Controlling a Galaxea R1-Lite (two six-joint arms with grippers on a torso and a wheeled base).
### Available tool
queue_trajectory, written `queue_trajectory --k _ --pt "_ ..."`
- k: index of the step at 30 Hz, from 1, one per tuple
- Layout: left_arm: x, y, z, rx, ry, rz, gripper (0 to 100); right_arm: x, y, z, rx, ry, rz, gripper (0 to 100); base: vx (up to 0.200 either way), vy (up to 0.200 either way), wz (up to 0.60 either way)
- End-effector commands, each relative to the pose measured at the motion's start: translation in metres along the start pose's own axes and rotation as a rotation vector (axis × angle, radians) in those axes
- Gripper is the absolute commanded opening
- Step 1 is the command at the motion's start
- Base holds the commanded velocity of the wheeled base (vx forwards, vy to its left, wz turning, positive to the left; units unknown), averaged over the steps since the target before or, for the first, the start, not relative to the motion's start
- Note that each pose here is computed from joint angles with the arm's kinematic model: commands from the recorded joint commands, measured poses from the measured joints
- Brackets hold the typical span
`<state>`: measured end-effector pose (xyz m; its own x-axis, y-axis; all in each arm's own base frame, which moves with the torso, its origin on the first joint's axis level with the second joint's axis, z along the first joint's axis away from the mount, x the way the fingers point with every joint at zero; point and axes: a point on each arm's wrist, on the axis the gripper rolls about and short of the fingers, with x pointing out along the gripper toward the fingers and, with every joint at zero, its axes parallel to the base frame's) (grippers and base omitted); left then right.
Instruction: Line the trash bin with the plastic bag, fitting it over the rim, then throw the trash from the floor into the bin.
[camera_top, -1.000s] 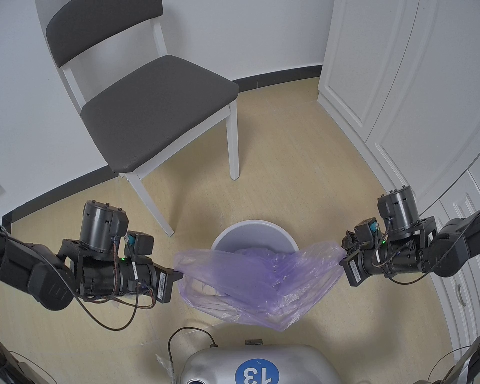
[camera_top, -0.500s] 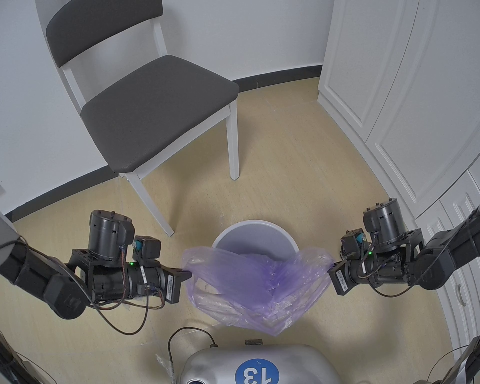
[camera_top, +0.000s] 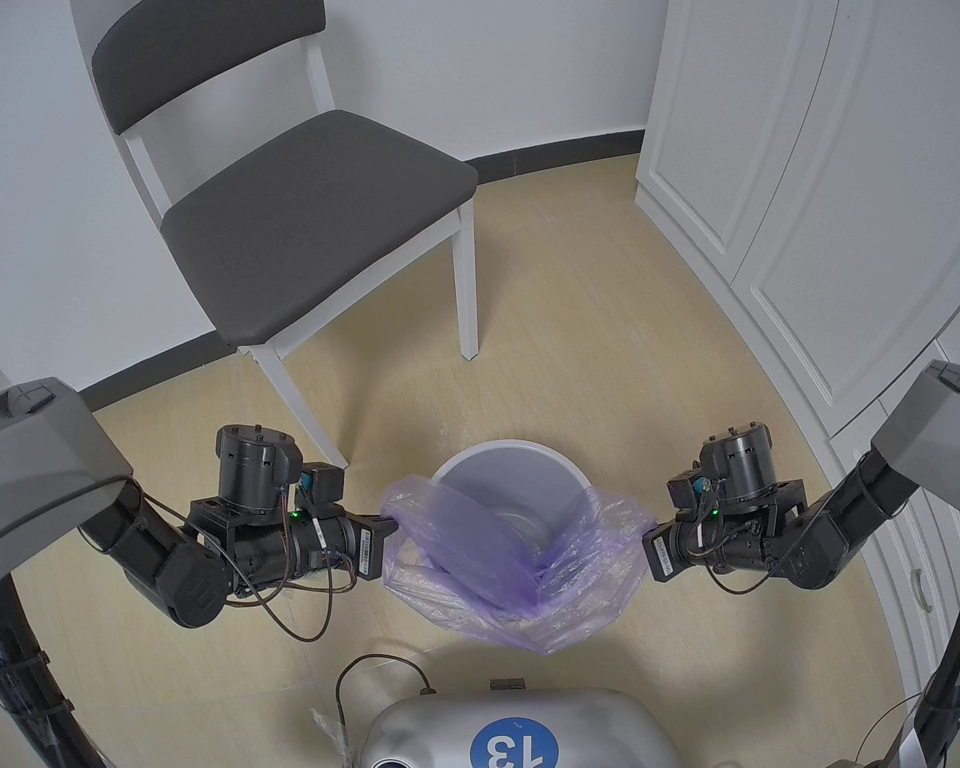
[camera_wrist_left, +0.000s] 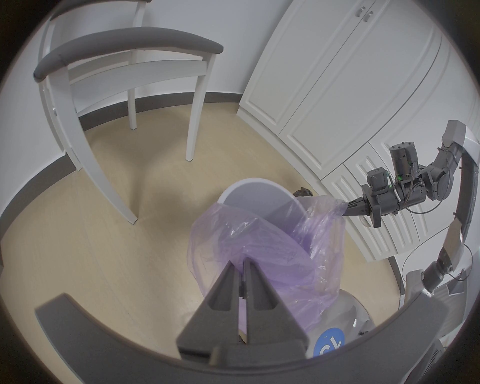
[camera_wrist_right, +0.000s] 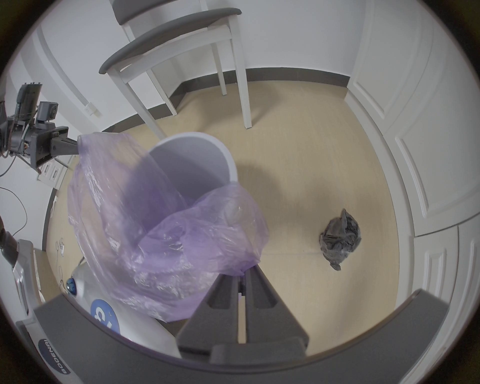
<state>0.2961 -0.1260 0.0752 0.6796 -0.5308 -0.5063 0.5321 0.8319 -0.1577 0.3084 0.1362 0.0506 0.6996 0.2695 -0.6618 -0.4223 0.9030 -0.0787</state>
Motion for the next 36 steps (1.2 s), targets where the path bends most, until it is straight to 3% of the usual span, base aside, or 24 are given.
queue_trajectory --k 1,8,12,17,22,27,30,36 --pt "-0.017 0.001 0.000 -0.006 0.000 0.009 0 -0.018 -0.003 -0.016 -0.012 0.037 0.000 0 0.000 0.000 0.00" --pt "-0.030 -0.029 -0.010 0.022 0.061 -0.056 0 -0.034 0.000 -0.039 -0.074 0.073 0.011 0 0.000 0.000 0.00" --pt "-0.025 -0.030 -0.016 0.021 0.085 -0.061 0 -0.035 -0.001 -0.044 -0.078 0.077 0.010 0 0.000 0.000 0.00" --pt "-0.010 -0.021 -0.018 0.006 0.089 -0.039 0 -0.017 0.000 -0.046 -0.066 0.068 0.007 0 0.000 0.000 0.00" --pt "0.020 0.003 -0.014 -0.011 0.039 0.007 0 0.029 0.002 -0.049 -0.041 -0.030 -0.008 0 0.000 0.000 0.00" --pt "0.038 0.023 -0.005 -0.027 0.010 0.042 0 0.041 0.000 -0.048 -0.031 -0.052 -0.012 0 0.000 0.000 0.00" --pt "0.046 0.034 -0.005 -0.036 0.003 0.061 0 0.038 -0.008 -0.052 -0.017 -0.036 -0.028 0 0.000 0.000 0.00" --pt "0.046 0.030 -0.012 -0.030 0.024 0.044 0 0.024 -0.011 -0.071 -0.020 0.017 -0.030 0 0.000 0.000 0.00"
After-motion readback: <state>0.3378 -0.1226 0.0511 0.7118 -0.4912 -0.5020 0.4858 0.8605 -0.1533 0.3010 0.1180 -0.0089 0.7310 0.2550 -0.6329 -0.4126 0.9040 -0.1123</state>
